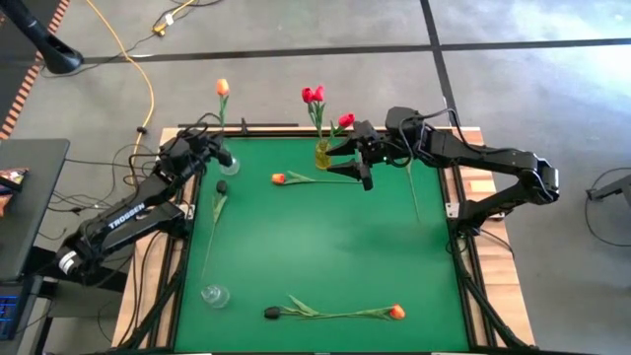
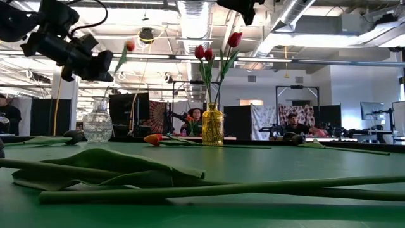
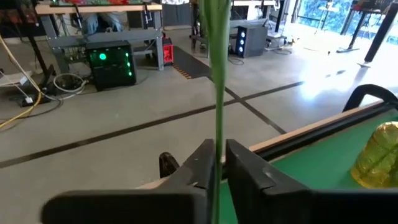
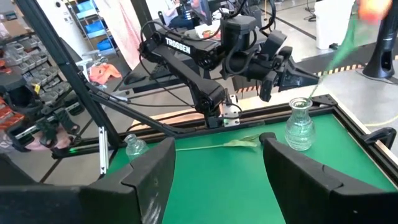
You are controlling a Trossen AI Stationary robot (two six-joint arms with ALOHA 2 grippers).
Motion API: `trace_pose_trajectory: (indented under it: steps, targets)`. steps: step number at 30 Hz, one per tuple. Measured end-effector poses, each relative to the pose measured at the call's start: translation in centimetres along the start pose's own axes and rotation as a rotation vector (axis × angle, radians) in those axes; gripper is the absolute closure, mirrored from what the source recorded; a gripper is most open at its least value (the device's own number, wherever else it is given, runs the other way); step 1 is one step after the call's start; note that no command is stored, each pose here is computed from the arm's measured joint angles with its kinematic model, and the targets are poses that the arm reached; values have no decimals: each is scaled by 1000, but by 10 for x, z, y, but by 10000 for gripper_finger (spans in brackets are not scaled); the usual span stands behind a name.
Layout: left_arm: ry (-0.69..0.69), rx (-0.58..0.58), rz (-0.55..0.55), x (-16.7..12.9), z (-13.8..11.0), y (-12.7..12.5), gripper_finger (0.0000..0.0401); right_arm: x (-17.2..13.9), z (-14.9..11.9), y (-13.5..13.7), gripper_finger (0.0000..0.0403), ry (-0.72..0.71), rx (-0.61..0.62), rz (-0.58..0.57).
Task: Sort flowers into vase by color
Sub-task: Put the middle right orange flower into the top transparent vase, then put the bottom orange flower into the top transparent vase
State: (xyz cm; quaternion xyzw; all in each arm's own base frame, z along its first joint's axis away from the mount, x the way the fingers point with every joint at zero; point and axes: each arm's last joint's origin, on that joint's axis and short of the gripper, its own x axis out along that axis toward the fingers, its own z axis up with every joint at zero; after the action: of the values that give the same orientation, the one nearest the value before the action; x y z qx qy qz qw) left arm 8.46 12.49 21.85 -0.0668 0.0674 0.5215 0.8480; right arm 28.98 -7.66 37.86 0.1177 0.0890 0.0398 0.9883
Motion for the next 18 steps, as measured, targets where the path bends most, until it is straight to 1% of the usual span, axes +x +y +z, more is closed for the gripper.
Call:
trace_pose_trajectory:
  steps: [6,9,13,15,18]
  targets:
    - [-6,-2,-8,-8,1,1,290,0,-2,0,132,17,7,-2]
    - [-31,-8,-42,-15,4,1,261,0,-3,0,132,30,12,-5]
    - [-66,-25,-105,-26,16,-1,241,0,-5,-1,132,46,18,-7]
    - [-48,2,-126,-31,23,-2,239,0,-5,-1,132,48,19,-8]
    - [14,47,-160,-41,37,-5,239,0,-5,-1,132,47,18,-9]
